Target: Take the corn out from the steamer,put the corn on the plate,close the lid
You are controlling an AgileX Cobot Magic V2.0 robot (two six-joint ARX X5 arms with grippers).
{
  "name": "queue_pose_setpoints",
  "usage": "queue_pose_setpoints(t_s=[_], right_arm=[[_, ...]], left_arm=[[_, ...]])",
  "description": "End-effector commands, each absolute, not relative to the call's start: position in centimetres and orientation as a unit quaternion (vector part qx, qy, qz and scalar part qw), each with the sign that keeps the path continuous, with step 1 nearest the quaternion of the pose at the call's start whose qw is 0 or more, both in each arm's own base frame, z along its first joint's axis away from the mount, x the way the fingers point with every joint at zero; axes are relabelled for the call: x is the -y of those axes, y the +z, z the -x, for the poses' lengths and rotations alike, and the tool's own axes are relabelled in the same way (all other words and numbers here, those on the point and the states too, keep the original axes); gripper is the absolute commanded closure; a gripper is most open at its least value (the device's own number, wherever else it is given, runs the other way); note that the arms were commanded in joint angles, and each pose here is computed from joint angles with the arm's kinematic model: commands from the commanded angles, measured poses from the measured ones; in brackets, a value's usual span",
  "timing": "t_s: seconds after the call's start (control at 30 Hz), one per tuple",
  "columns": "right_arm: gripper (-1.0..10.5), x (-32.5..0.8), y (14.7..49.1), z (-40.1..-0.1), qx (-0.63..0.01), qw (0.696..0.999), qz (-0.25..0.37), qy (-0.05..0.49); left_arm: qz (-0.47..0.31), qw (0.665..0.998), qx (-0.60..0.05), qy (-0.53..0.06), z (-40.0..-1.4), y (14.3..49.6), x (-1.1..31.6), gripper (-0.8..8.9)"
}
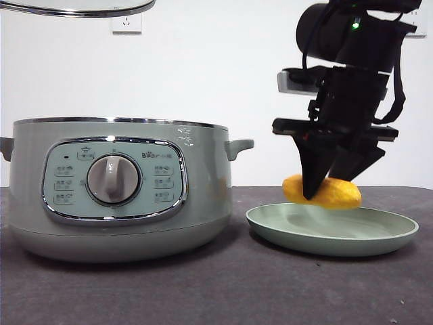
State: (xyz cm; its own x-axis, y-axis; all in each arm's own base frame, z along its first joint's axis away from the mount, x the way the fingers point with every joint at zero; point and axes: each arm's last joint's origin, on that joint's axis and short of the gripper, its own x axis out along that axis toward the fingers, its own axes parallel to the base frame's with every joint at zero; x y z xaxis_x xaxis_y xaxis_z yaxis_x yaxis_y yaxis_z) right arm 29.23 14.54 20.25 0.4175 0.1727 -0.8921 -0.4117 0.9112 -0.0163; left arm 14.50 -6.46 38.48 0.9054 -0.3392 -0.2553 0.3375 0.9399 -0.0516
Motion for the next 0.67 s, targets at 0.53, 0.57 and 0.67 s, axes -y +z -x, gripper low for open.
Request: queue_pose_setpoints(t_s=[0.53,0.57,0.67], right_arm=[[5.8,-14.2,17.5,-29.8,-0.554,0.809,0.116,0.156],[5.5,-14.2,17.5,-29.8,-0.555,0.810,0.111,0.153],[5.3,-14.2,17.5,-29.9,-0.555,0.812,0.101,0.146]], left_arm=[[0.014,0.979,-0.102,-0.176,-14.4,39.3,6.4,8.22],[0.014,0.979,-0.104,-0.176,-14.5,39.3,6.5,8.22],[0.012,0.977,-0.113,-0.182,-15.0,39.0,6.7,8.22]])
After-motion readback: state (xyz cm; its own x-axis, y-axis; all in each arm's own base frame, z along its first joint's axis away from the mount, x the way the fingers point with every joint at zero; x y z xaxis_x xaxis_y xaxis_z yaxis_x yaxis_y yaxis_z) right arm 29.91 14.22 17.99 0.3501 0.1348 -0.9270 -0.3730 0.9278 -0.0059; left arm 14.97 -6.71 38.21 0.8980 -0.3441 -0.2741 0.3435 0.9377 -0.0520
